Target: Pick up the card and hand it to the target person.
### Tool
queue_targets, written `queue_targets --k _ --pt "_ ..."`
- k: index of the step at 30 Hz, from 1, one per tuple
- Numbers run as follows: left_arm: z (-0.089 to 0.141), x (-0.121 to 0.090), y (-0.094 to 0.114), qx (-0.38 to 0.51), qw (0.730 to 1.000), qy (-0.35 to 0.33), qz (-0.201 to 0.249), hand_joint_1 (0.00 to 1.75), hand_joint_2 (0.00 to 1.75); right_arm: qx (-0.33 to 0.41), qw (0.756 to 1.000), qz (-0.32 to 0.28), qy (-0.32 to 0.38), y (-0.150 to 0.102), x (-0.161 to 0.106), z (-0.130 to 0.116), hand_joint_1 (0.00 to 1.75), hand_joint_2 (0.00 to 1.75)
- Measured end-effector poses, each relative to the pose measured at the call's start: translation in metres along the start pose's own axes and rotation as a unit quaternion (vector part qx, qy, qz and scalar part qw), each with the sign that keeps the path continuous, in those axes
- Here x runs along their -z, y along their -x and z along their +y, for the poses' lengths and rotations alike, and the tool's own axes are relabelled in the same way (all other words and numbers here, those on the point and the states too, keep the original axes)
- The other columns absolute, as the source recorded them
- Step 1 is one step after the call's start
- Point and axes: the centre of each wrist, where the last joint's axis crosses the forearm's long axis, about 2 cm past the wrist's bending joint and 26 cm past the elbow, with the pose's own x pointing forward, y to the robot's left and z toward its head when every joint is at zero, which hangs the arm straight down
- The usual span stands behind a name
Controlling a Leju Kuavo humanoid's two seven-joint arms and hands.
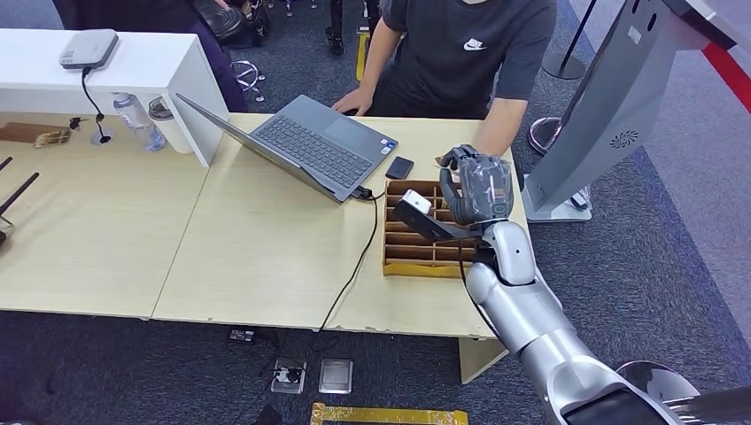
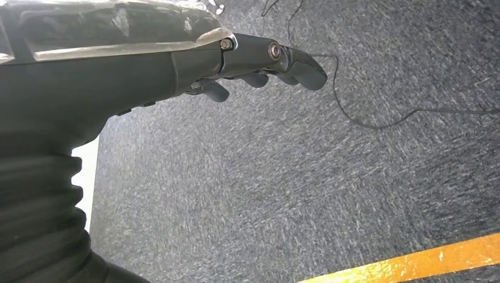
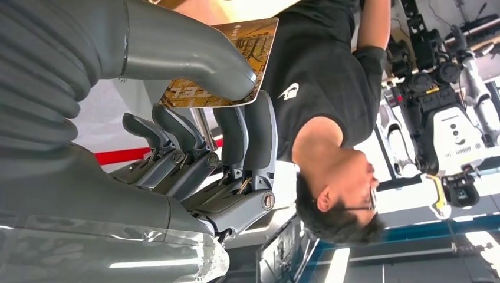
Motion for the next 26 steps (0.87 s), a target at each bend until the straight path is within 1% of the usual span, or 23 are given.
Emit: queue_targets --k 26 --pt "-0.0002 0.0000 0.0001 0.001 1.000 0.003 -0.003 0.00 1.75 -0.008 0.999 0.020 -0.027 0.0046 -0.0092 0.0100 1.75 1.75"
